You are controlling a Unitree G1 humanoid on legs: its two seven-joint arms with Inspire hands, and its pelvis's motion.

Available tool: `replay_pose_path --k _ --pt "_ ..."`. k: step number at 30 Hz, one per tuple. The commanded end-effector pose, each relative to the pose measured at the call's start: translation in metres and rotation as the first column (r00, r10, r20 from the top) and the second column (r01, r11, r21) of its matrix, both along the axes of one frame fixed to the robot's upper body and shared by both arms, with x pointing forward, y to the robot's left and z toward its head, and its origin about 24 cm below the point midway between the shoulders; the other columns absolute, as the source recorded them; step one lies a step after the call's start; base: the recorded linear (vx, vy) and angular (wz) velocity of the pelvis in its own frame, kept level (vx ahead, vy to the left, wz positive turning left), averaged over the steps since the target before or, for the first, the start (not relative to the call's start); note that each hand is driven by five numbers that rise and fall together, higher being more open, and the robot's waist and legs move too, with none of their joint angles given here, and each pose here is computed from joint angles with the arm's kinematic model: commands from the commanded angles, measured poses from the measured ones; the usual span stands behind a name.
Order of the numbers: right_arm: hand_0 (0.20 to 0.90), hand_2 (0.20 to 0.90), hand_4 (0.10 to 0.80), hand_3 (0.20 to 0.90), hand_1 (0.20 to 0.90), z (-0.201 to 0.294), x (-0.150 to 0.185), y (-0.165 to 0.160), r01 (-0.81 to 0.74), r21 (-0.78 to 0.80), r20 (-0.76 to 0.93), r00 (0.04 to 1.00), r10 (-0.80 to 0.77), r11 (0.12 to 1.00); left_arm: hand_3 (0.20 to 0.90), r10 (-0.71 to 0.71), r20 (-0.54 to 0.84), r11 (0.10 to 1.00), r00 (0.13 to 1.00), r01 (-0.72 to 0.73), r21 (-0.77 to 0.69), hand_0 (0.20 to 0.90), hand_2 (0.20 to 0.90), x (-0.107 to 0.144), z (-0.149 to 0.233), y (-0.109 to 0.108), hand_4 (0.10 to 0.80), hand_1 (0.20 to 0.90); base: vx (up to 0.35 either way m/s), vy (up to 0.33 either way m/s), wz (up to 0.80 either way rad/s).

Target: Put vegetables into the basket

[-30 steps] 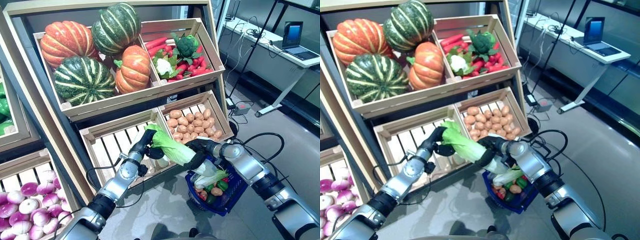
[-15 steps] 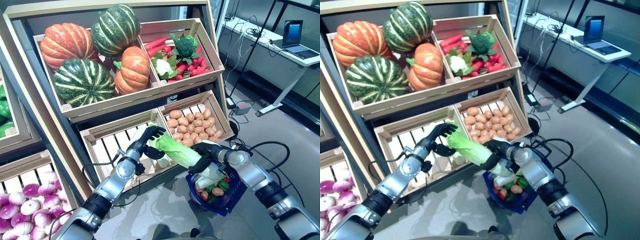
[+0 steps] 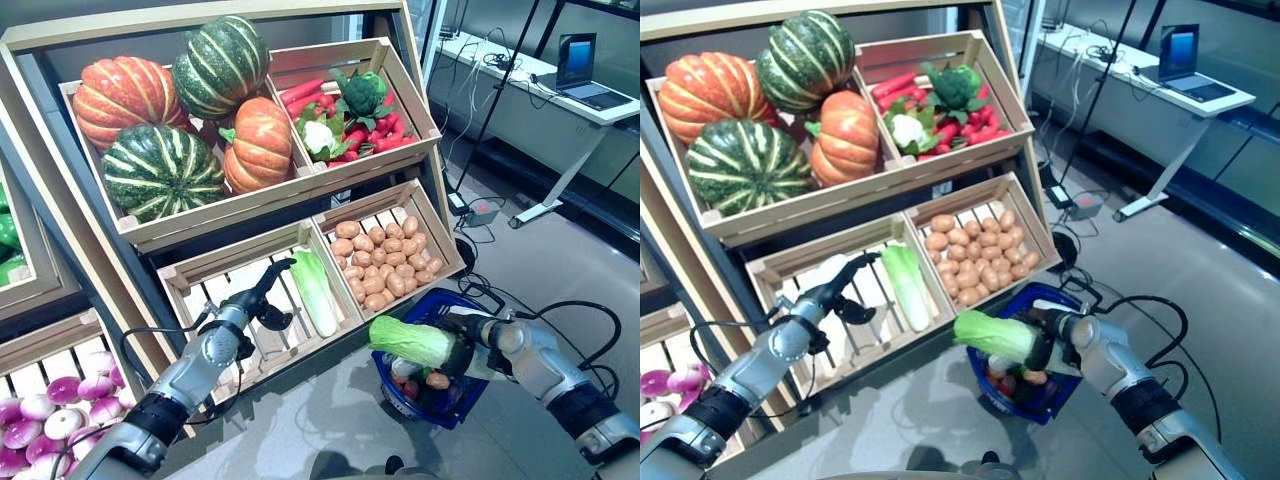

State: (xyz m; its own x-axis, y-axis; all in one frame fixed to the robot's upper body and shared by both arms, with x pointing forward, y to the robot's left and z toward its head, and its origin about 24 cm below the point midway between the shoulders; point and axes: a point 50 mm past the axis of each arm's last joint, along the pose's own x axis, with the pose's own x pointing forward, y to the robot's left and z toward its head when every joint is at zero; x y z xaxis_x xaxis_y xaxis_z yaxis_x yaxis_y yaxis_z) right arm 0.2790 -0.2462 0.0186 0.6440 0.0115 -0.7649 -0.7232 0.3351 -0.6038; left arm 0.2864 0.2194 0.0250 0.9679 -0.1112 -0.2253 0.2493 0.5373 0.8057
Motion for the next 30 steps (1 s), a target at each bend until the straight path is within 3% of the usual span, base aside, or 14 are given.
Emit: replay_pose_path --k 1,5,8,10,11,12,13,14,16,18,21,26,30 --pt "0.3 0.3 0.4 0.3 0.3 0.046 0.027 -0.035 0.092 -0.038 0.217 0.973 -0.082 0.995 0.9 0.054 0.184 0.998 0.981 -0.05 -0.025 0.9 0.9 0.015 0.036 0.022 0.8 0.9 -0.002 0.005 -0.03" --pt "0.3 0.3 0.4 0.3 0.3 0.034 0.023 -0.06 0.296 0.229 0.224 0.911 -0.346 0.927 0.9 0.15 0.138 0.967 0.979 -0.115 -0.228 0.9 0.9 0.006 0.019 0.023 0.8 0.9 0.0 0.0 0.0" --pt "0.3 0.3 0.4 0.3 0.3 0.02 0.014 -0.071 0.428 0.454 0.172 0.819 -0.548 0.782 0.9 0.225 0.107 0.886 0.969 -0.157 -0.437 0.9 0.9 -0.002 0.007 0.018 0.8 0.9 0.027 -0.04 0.01" --pt "0.3 0.3 0.4 0.3 0.3 -0.002 0.004 -0.073 0.532 0.701 0.008 0.66 -0.751 0.475 0.9 0.269 0.056 0.786 0.962 -0.185 -0.59 0.9 0.9 -0.011 -0.006 0.009 0.8 0.9 0.028 -0.062 0.02" --pt "0.3 0.3 0.4 0.3 0.3 -0.005 0.003 -0.072 0.537 0.716 -0.016 0.651 -0.759 0.446 0.9 0.272 0.053 0.776 0.961 -0.186 -0.603 0.9 0.9 -0.011 -0.007 0.009 0.8 0.9 0.038 -0.056 0.01" --pt "0.3 0.3 0.4 0.3 0.3 -0.012 0.0 -0.073 0.546 0.776 -0.078 0.578 -0.812 0.315 0.9 0.27 0.039 0.754 0.962 -0.186 -0.629 0.9 0.9 -0.014 -0.011 0.006 0.8 0.9 0.052 -0.069 0.01" --pt "0.3 0.3 0.4 0.3 0.3 -0.023 -0.004 -0.07 0.534 0.837 -0.191 0.491 -0.85 0.12 0.9 0.252 0.012 0.725 0.968 -0.181 -0.665 0.9 0.9 -0.018 -0.018 0.0 0.8 0.9 0.056 -0.071 -0.01" --pt "0.3 0.3 0.4 0.3 0.3 -0.025 -0.005 -0.069 0.526 0.849 -0.225 0.458 -0.86 0.058 0.9 0.247 0.005 0.717 0.969 -0.179 -0.673 0.9 0.9 -0.019 -0.019 -0.001 0.8 0.9 0.063 -0.077 0.0" --pt "0.3 0.3 0.4 0.3 0.3 -0.04 -0.01 -0.061 0.455 0.852 -0.425 0.316 -0.848 -0.257 0.9 0.216 -0.016 0.682 0.976 -0.162 -0.713 0.9 0.9 -0.026 -0.026 -0.009 0.8 0.9 0.05 -0.059 0.01" --pt "0.3 0.3 0.4 0.3 0.3 -0.047 -0.012 -0.058 0.417 0.836 -0.484 0.254 -0.838 -0.356 0.9 0.201 0.0 0.677 0.98 -0.139 -0.722 0.9 0.9 -0.026 -0.025 -0.012 0.8 0.9 0.013 -0.02 0.0" --pt "0.3 0.3 0.4 0.3 0.3 -0.046 -0.005 -0.055 0.387 0.844 -0.467 0.193 -0.863 -0.371 0.9 0.18 0.062 0.688 0.982 -0.081 -0.721 0.9 0.9 -0.025 -0.017 -0.02 0.8 0.9 -0.011 -0.01 0.01" --pt "0.3 0.3 0.4 0.3 0.3 -0.005 0.028 -0.062 0.281 0.906 -0.371 0.166 -0.914 -0.316 0.9 0.139 0.237 0.662 0.962 0.088 -0.744 0.9 0.9 0.0 0.027 -0.036 0.8 0.9 -0.218 -0.034 0.08" --pt "0.3 0.3 0.4 0.3 0.3 0.037 0.05 -0.081 0.152 0.94 -0.328 0.161 -0.931 -0.305 0.9 0.101 0.439 0.646 0.893 0.277 -0.711 0.9 0.9 0.017 0.073 -0.058 0.8 0.9 -0.35 0.013 0.07"
